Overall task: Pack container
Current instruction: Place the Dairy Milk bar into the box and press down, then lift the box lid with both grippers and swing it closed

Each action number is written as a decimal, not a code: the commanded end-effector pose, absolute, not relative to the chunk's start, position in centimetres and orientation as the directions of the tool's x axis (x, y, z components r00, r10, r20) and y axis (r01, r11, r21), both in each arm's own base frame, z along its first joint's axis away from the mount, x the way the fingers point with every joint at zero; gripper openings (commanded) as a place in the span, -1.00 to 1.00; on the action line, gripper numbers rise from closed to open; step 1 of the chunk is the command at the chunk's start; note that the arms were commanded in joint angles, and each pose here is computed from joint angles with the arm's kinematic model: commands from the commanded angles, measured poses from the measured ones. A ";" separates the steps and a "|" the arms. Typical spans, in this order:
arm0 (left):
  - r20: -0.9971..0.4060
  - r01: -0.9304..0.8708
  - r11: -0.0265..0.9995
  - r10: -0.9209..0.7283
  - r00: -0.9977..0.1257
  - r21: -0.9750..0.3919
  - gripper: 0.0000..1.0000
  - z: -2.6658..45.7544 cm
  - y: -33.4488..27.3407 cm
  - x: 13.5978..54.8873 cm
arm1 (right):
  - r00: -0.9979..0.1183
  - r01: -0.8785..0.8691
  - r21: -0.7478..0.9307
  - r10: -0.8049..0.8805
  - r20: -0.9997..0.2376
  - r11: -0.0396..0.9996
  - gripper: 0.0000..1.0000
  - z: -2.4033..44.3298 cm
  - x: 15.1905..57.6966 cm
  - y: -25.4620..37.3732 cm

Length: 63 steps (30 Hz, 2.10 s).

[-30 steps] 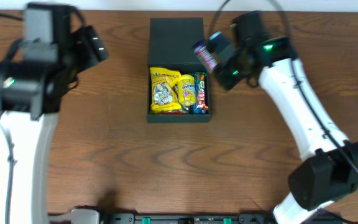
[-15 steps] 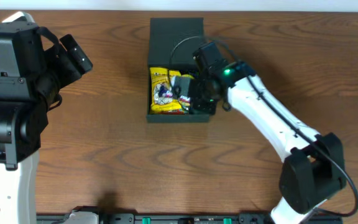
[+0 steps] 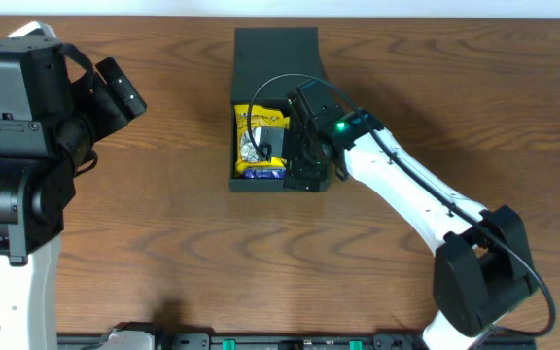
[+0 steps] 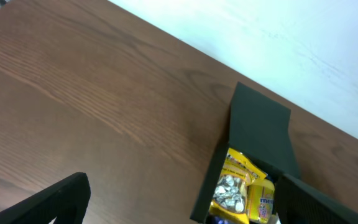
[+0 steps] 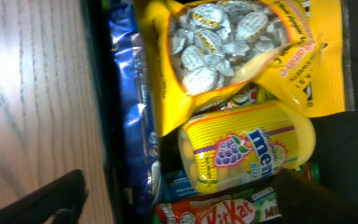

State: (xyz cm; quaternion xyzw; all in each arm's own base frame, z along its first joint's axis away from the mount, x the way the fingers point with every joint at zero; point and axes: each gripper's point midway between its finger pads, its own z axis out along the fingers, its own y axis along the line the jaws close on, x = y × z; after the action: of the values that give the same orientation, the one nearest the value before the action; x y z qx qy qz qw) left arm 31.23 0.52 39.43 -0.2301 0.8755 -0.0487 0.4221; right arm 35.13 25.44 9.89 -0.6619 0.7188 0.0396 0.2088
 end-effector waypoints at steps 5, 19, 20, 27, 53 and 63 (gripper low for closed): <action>-0.721 -0.379 0.888 -0.441 -0.535 -0.262 0.91 39.3 1.0 31.2 | -0.203 -0.904 -0.252 -0.865 -0.459 0.346 0.99 13.1 37.5 26.3; -0.528 -0.458 0.875 -0.466 -0.710 -0.156 -0.89 29.2 0.1 38.6 | -0.761 -0.282 0.053 -0.190 -0.621 0.958 -0.97 17.8 45.2 11.7; -0.497 -0.442 0.879 -0.467 -0.731 -0.176 -0.88 28.2 -0.6 39.3 | -0.779 -0.255 0.084 -0.154 -0.608 0.963 -0.97 17.1 45.5 10.9; -0.353 -0.464 0.838 -0.542 -0.762 -0.286 -0.89 19.1 -3.9 47.0 | -0.819 -0.307 0.164 -0.172 -0.548 0.937 -0.97 11.0 47.5 10.8; 0.221 -0.630 0.453 -0.673 -0.706 -0.631 -0.88 2.2 -11.6 54.6 | -0.920 -0.148 0.641 0.133 -0.368 0.753 -0.97 2.8 54.7 17.1; 0.254 -0.612 0.415 -0.648 -0.718 -0.673 -0.88 1.9 -12.7 55.2 | -0.935 -0.160 0.720 0.130 -0.329 0.675 -0.97 2.3 54.2 19.5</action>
State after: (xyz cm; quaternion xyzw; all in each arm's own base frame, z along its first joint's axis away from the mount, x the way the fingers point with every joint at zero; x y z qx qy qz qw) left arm 55.10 -12.21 1.21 -0.3771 0.8471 -0.3734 0.0283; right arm 54.34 17.72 1.79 0.0026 0.9098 0.3712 0.1855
